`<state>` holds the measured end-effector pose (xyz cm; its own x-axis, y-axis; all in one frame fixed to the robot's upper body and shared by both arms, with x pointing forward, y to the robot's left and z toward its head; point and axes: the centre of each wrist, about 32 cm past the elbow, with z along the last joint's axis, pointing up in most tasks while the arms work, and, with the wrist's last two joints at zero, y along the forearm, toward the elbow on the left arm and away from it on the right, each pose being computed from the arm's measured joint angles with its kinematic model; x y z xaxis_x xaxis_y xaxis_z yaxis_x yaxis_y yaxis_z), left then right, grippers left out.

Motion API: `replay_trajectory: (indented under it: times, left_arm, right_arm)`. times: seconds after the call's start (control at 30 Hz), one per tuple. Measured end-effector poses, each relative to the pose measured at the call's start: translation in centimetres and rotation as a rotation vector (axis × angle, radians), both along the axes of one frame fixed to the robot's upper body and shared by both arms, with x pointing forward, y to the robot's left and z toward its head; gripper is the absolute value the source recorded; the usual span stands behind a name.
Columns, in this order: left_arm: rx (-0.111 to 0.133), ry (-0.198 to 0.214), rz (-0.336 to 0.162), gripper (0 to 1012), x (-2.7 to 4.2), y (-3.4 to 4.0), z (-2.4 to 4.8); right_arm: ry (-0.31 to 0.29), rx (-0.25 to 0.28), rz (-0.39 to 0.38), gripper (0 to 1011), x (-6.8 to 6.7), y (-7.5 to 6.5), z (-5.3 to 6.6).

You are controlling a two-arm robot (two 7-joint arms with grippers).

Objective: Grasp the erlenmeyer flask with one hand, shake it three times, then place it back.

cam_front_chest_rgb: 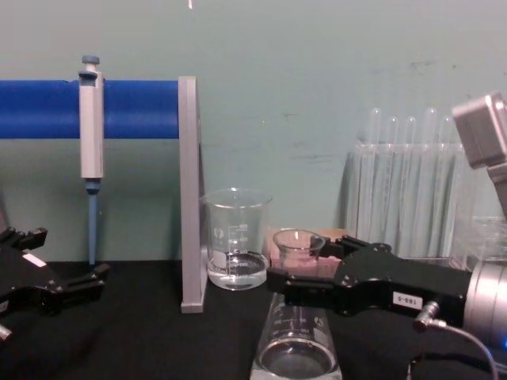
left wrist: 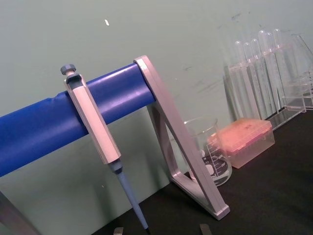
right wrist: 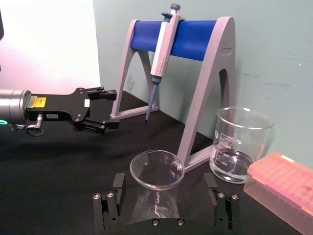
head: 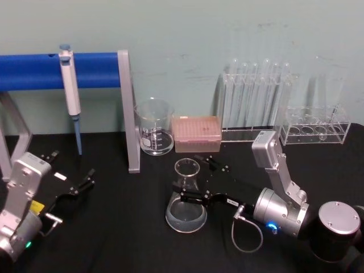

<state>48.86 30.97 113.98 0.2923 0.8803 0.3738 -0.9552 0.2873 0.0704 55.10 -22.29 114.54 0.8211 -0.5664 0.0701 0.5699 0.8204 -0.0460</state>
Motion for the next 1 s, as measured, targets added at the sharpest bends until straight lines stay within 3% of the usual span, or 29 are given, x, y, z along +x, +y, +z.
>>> replay_trajectory:
  times: [1.0]
  left_arm:
    - [0.0, 0.0, 0.0, 1001, 0.0, 0.0, 0.0]
  right_arm:
    - [0.011, -0.002, 0.004, 1000, 0.02, 0.05, -0.1]
